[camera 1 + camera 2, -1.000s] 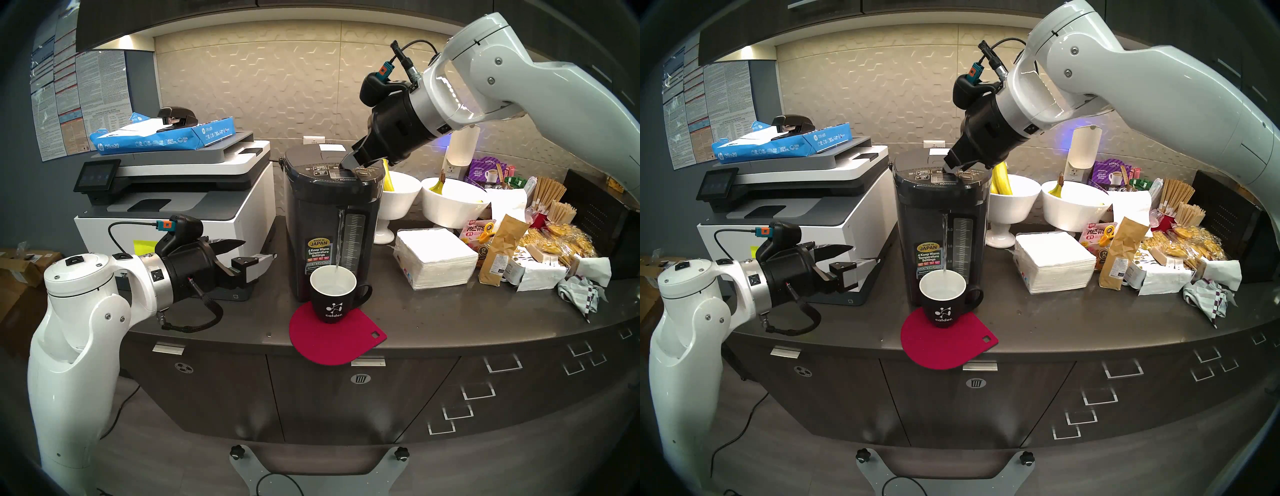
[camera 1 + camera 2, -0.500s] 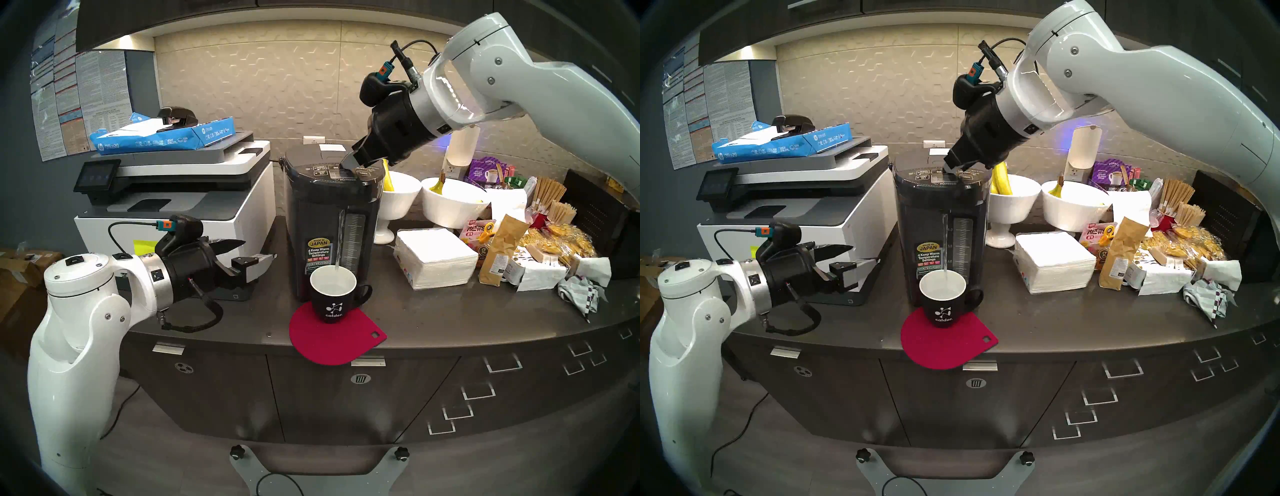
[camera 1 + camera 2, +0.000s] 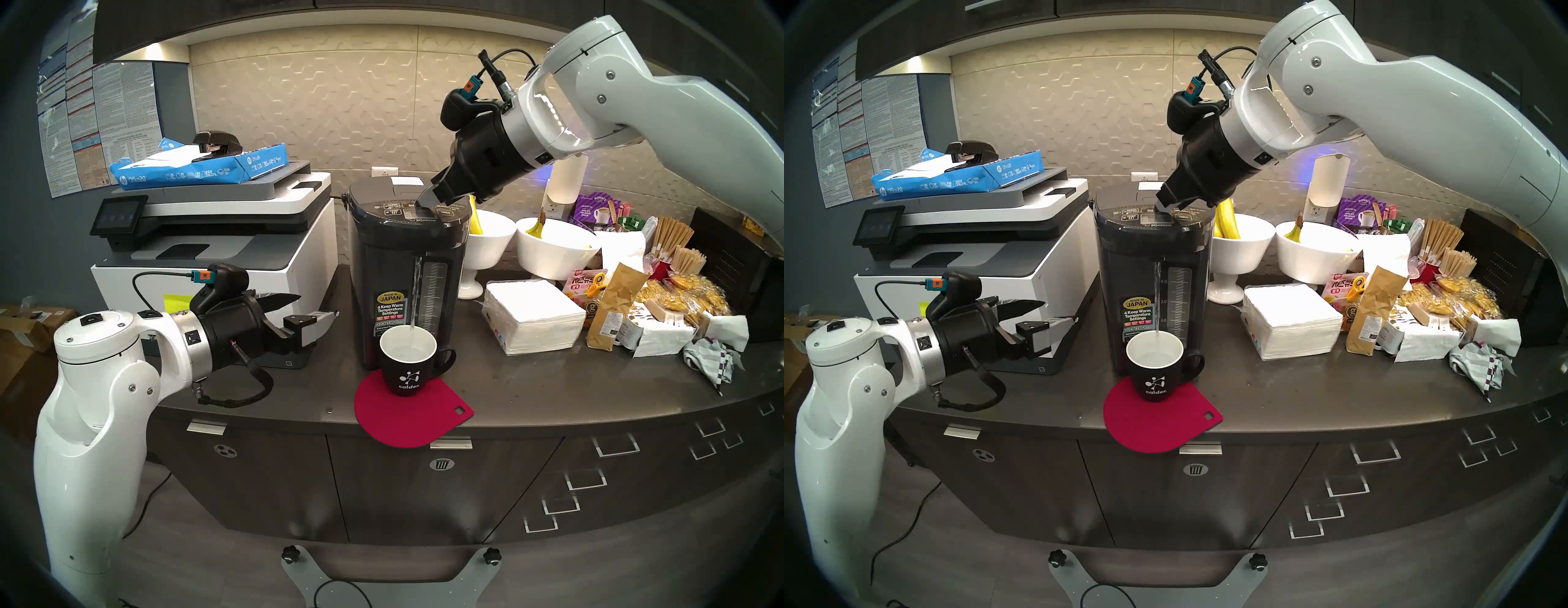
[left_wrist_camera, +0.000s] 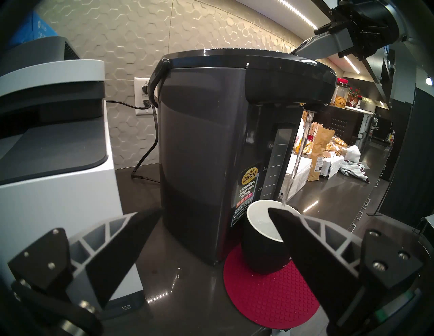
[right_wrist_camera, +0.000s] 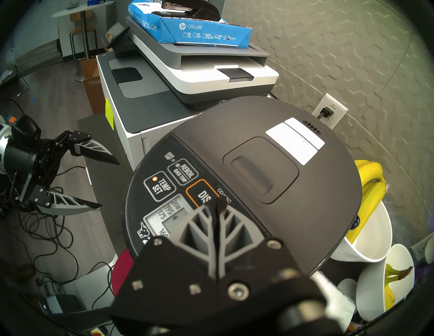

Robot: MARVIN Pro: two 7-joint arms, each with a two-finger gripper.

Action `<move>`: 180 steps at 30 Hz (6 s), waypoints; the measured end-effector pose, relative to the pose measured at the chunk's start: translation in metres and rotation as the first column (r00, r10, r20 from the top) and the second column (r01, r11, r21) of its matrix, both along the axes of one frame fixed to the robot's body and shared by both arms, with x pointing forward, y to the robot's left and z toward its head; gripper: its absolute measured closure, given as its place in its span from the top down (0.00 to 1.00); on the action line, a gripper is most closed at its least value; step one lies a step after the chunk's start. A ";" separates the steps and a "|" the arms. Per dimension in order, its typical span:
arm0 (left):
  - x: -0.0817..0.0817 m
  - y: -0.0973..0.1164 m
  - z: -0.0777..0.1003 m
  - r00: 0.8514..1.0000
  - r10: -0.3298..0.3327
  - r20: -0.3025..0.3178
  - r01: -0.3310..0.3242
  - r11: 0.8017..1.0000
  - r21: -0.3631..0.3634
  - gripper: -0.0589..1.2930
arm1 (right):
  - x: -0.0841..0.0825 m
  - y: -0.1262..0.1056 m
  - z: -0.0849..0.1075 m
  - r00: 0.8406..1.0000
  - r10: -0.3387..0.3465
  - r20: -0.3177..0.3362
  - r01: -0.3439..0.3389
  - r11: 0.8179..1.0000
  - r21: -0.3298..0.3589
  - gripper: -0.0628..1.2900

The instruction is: Press the water dispenser button and fill the cup

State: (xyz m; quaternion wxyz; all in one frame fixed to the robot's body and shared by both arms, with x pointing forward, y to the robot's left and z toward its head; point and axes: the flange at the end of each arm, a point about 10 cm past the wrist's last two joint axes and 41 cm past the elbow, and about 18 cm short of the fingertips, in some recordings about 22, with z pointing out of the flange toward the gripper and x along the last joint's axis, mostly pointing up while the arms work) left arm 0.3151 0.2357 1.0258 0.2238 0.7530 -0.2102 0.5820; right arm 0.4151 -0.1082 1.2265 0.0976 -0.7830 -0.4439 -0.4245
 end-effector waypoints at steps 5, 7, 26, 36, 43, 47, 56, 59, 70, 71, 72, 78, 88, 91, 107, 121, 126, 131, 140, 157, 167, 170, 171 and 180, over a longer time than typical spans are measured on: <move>0.000 0.000 0.000 1.000 0.000 0.000 0.000 1.000 0.000 0.99 | 0.000 0.000 0.000 1.000 0.000 0.000 0.000 1.000 0.000 0.03; 0.000 0.000 0.000 1.000 0.000 0.000 0.000 1.000 0.000 0.99 | 0.000 0.000 0.000 1.000 0.000 0.000 0.000 1.000 0.000 0.03; 0.000 0.000 0.000 1.000 0.000 0.000 0.000 1.000 0.000 0.99 | 0.000 0.000 0.000 1.000 0.000 0.000 0.000 1.000 0.000 0.03; 0.000 0.000 0.000 1.000 0.000 0.000 0.000 1.000 0.000 0.99 | 0.000 0.000 0.000 1.000 0.001 0.000 -0.001 1.000 0.000 0.03; 0.000 0.000 0.000 1.000 0.000 0.000 0.000 1.000 0.000 0.99 | 0.000 0.000 0.000 1.000 0.001 0.000 -0.001 1.000 0.000 0.03; 0.000 0.000 0.000 1.000 0.000 0.000 0.000 1.000 0.000 0.99 | 0.000 0.000 0.000 1.000 0.001 0.000 -0.001 1.000 0.000 0.03; 0.000 0.000 0.000 1.000 0.000 0.000 0.000 1.000 0.000 0.99 | 0.000 0.000 0.000 1.000 0.001 0.000 -0.001 1.000 0.000 0.03; 0.000 0.000 0.000 1.000 0.000 0.000 0.000 1.000 0.000 0.99 | 0.000 0.000 0.000 1.000 0.001 0.000 -0.001 1.000 0.000 0.03; 0.000 0.000 0.000 1.000 0.000 0.000 0.000 1.000 0.000 0.99 | 0.000 0.000 0.000 1.000 0.001 0.000 -0.001 1.000 0.000 0.03; 0.000 0.000 0.000 1.000 0.000 0.000 0.000 1.000 0.000 0.99 | 0.000 0.000 0.000 1.000 0.001 0.000 -0.001 1.000 0.000 0.03; 0.000 0.000 0.000 1.000 0.000 0.000 0.000 1.000 0.000 0.99 | 0.000 0.000 0.000 1.000 0.001 0.000 -0.001 1.000 0.000 0.03; 0.000 0.000 0.000 1.000 0.000 0.000 0.000 1.000 0.000 0.99 | 0.000 0.000 0.000 1.000 0.001 0.000 -0.001 1.000 0.000 0.03; 0.000 0.000 0.000 1.000 0.000 0.000 0.000 1.000 0.000 0.99 | 0.000 0.000 0.000 1.000 0.001 0.000 -0.001 1.000 0.000 0.03; 0.000 0.000 0.000 1.000 0.000 0.000 0.000 1.000 0.000 0.99 | 0.000 0.000 0.000 1.000 0.001 0.000 -0.001 1.000 0.000 0.03; 0.000 0.000 0.000 1.000 0.000 0.000 0.000 1.000 0.000 0.99 | 0.000 0.000 0.000 1.000 0.001 0.000 -0.001 1.000 -0.001 0.03; 0.000 0.000 0.000 1.000 0.000 0.000 0.000 1.000 0.000 0.99 | 0.000 0.001 0.000 1.000 0.002 0.002 -0.002 1.000 0.000 0.03; 0.000 0.000 0.000 1.000 0.000 0.000 0.000 1.000 0.000 0.99 | 0.000 0.000 0.000 1.000 0.003 0.004 -0.003 1.000 0.010 0.03; 0.000 0.000 0.000 1.000 0.000 0.000 0.000 1.000 0.000 0.99 | 0.000 -0.002 0.000 1.000 0.003 -0.003 -0.003 1.000 0.026 0.03; 0.000 0.000 0.000 1.000 0.000 0.000 0.000 1.000 0.000 0.99 | -0.005 -0.009 0.005 0.999 0.015 -0.029 -0.013 0.998 0.060 0.03; 0.000 0.000 0.000 1.000 0.000 0.000 0.000 1.000 0.000 0.99 | -0.018 -0.030 0.029 1.000 0.015 0.008 -0.016 0.989 0.146 0.03; 0.000 0.000 0.000 1.000 0.000 0.000 0.000 1.000 0.000 0.99 | -0.030 -0.048 0.032 0.999 0.008 0.044 -0.016 0.982 0.187 0.03; 0.000 0.000 0.000 1.000 0.000 0.000 0.000 1.000 0.000 0.99 | -0.032 -0.054 0.033 0.998 0.001 0.061 -0.012 0.981 0.195 0.03; 0.000 0.000 0.000 1.000 0.000 0.000 0.000 1.000 0.000 0.99 | -0.032 -0.057 0.033 0.998 -0.004 0.070 -0.010 0.980 0.200 0.03; 0.000 0.000 0.000 1.000 0.000 0.000 0.000 1.000 0.000 0.99 | -0.034 -0.072 0.031 0.995 -0.025 0.093 0.004 0.974 0.225 0.03</move>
